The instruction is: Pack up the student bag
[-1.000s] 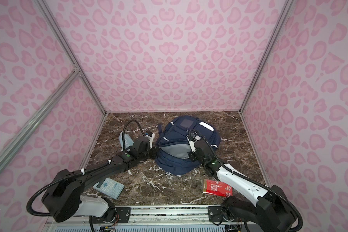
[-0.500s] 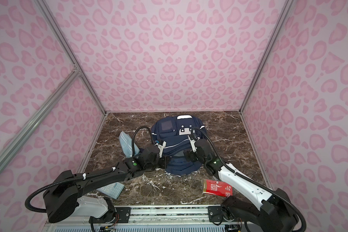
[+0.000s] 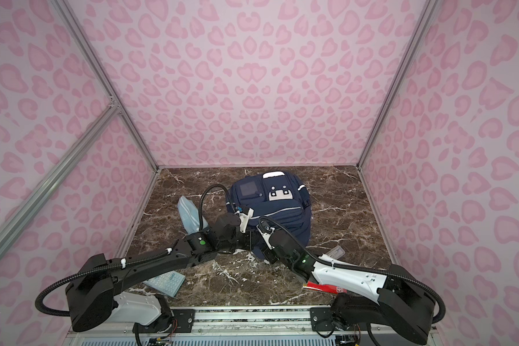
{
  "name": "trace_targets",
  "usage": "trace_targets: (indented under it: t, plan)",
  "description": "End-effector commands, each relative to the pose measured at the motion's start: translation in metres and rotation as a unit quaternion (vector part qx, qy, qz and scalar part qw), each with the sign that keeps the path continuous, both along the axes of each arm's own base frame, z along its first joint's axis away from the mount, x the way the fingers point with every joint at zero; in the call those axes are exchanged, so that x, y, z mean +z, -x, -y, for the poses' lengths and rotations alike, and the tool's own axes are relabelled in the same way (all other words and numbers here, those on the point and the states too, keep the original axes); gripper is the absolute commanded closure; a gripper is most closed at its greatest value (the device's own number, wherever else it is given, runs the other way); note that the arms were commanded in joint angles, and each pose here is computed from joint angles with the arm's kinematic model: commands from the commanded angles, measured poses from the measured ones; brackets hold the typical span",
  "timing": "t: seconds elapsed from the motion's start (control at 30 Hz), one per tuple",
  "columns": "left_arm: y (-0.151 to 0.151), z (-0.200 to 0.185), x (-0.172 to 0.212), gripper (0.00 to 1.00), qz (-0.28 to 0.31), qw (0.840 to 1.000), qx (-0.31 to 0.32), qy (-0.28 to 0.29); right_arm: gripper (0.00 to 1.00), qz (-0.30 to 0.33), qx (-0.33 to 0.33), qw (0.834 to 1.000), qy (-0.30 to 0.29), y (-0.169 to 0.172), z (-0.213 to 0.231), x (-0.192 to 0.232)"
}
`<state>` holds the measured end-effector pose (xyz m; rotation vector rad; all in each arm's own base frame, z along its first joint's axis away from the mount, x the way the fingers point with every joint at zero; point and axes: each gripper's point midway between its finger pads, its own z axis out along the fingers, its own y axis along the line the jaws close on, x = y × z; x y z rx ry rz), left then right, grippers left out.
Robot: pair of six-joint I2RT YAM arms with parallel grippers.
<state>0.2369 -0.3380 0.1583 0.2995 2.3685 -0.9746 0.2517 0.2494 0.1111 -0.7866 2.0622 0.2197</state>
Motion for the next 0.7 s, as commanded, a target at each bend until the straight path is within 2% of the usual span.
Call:
trace_targets:
  t: [0.0, 0.1, 0.13, 0.17, 0.27, 0.43, 0.53, 0.67]
  plan:
    - [-0.003, -0.002, 0.012, 0.97, 0.014, 1.0, 0.008, 0.012, 0.63, 0.02, -0.03, 0.999, 0.02, -0.008, 0.014, -0.002]
    - [-0.012, -0.018, 0.006, 0.97, 0.021, 0.999, 0.027, -0.03, 0.9, 0.022, -0.024, 0.999, -0.002, -0.004, 0.015, 0.002]
    - [-0.016, -0.024, 0.002, 0.97, 0.023, 0.998, 0.035, -0.046, 0.96, 0.022, -0.021, 1.0, -0.008, -0.002, 0.016, 0.005]
    - [-0.02, -0.03, -0.003, 0.97, 0.022, 0.997, 0.041, -0.061, 0.98, 0.026, -0.018, 0.999, -0.012, -0.001, 0.016, 0.009]
    - [-0.029, -0.047, -0.029, 0.97, 0.013, 0.991, 0.07, -0.111, 1.0, 0.033, -0.02, 0.999, -0.016, 0.001, 0.022, 0.016]
    - [-0.055, -0.074, -0.063, 0.97, -0.013, 0.985, 0.116, -0.128, 1.0, 0.034, -0.009, 0.999, -0.039, 0.006, 0.024, 0.024]
    - [-0.07, -0.084, -0.061, 0.97, 0.003, 0.98, 0.139, -0.141, 1.0, 0.034, 0.012, 0.998, -0.043, 0.012, 0.022, 0.027]
    - [-0.108, -0.108, -0.048, 0.97, 0.029, 0.969, 0.184, -0.16, 1.0, 0.036, 0.016, 0.999, -0.038, 0.014, 0.024, 0.028]
